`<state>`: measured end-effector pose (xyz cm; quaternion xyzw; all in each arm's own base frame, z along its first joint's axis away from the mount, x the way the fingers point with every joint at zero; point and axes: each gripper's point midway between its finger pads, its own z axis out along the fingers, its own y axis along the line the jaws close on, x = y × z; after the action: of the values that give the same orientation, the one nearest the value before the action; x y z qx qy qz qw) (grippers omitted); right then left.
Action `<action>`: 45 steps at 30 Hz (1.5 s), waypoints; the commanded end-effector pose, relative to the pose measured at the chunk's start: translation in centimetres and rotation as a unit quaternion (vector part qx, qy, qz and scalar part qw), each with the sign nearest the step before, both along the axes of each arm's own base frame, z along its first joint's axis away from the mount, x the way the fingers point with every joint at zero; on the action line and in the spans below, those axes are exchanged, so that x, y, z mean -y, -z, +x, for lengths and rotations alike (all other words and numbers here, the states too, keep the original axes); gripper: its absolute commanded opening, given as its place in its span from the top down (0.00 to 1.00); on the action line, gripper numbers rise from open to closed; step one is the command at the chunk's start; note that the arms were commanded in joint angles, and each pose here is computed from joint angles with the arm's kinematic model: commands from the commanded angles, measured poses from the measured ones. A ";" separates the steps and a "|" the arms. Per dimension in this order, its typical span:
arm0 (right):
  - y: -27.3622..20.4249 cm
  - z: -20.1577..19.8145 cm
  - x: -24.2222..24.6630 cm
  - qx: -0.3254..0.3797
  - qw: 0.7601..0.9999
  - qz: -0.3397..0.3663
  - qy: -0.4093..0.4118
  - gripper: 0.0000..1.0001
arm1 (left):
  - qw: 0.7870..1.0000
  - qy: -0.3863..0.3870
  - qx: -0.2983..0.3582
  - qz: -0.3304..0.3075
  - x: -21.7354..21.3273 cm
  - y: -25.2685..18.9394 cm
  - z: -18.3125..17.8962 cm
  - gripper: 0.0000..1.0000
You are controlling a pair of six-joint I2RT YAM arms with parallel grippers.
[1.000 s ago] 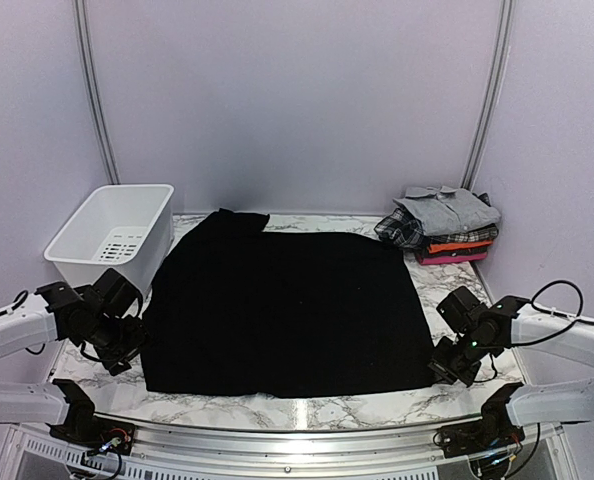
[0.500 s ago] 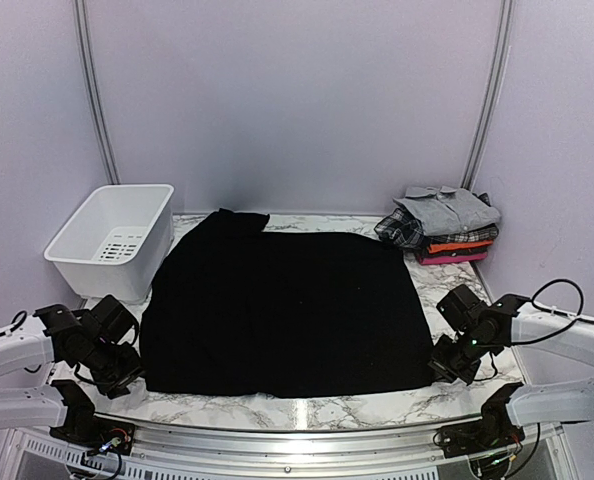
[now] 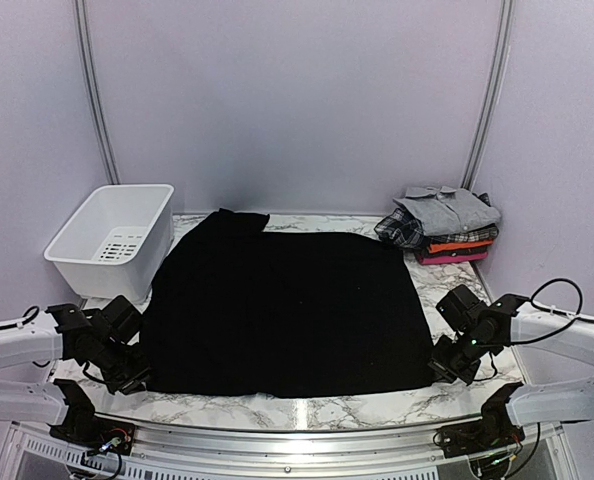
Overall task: Fold and stack the mixed laundry pile
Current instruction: Pick up the flattened T-shirt from the center of the board, then fold the flattened T-shirt at the center of the board.
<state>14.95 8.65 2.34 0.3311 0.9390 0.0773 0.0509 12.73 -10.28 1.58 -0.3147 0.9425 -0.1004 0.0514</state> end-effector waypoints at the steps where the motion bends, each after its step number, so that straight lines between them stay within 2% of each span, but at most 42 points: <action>1: -1.3 1.0 -0.7 0.020 1.000 0.010 -0.007 1.00 | 1.000 0.007 0.000 -0.005 0.4 -0.1 0.1 0.90; 2: -1.6 1.0 -0.8 0.023 1.000 0.012 -0.007 1.00 | 1.000 0.007 0.008 -0.007 0.6 -0.7 0.5 0.97; 3: -1.9 1.1 -0.9 0.026 1.000 0.015 -0.006 1.00 | 1.000 0.008 0.014 -0.005 0.6 -1.4 0.8 1.00; 10: -4.4 1.2 -0.9 0.048 0.998 0.035 0.013 1.00 | 0.999 0.003 0.051 0.015 0.2 -6.2 2.4 1.00; 18: -7.1 1.8 -0.4 0.086 0.994 0.040 0.046 1.00 | 0.998 -0.021 0.058 0.014 -0.6 -7.9 2.1 1.00; 22: -8.0 2.7 0.0 0.102 0.993 0.030 0.058 1.00 | 0.996 -0.021 0.076 0.040 -1.6 -9.6 3.2 1.00; 28: -9.3 5.1 1.3 0.119 0.990 0.015 0.073 1.00 | 0.994 -0.017 0.082 0.068 -3.4 -11.2 5.9 1.00; 36: -10.0 8.7 1.1 0.129 0.990 0.015 0.055 1.00 | 0.993 0.013 0.087 0.082 -2.4 -12.0 8.7 1.00; 45: -9.6 12.9 2.1 0.128 0.991 0.001 0.047 1.00 | 0.987 0.028 0.094 0.124 -2.3 -11.8 12.8 1.00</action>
<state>24.88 7.14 10.59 0.3757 0.9097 0.1099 0.1386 23.74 -8.75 13.35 -0.2788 0.9465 -0.0408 0.1574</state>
